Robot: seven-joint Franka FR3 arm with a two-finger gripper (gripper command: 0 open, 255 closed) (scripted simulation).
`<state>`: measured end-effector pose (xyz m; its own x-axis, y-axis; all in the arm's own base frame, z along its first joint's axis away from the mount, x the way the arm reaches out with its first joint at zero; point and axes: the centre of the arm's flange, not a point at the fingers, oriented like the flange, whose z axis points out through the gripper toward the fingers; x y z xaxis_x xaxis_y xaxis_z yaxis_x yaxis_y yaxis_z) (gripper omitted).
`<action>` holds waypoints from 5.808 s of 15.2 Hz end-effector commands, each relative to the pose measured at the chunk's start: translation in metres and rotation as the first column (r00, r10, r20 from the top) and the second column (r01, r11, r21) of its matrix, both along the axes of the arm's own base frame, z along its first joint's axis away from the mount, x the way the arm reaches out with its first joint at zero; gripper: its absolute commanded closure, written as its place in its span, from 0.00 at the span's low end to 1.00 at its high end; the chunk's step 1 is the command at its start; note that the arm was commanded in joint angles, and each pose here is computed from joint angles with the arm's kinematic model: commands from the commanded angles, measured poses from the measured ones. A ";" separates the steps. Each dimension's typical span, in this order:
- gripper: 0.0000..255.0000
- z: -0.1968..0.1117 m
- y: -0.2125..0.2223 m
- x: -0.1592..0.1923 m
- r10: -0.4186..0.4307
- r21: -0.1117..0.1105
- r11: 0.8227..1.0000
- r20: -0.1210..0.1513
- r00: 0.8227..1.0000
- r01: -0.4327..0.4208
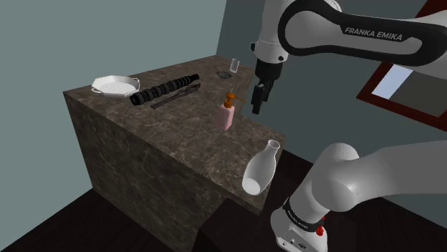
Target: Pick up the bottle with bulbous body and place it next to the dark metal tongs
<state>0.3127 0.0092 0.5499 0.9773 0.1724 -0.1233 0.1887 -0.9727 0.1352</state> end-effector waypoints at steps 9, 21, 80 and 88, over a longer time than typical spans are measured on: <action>0.00 -0.068 -0.011 -0.086 0.033 0.116 0.993 0.047 0.998 -0.038; 0.00 -0.123 -0.014 -0.105 0.039 0.140 0.989 0.058 0.998 -0.047; 1.00 0.109 -0.014 -0.105 0.039 0.140 0.989 0.058 0.998 -0.047; 1.00 0.151 -0.014 -0.105 0.039 0.140 0.989 0.058 0.998 -0.047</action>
<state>0.2093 -0.0046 0.6962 0.9732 0.2261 -0.0415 0.2266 -0.9740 0.0085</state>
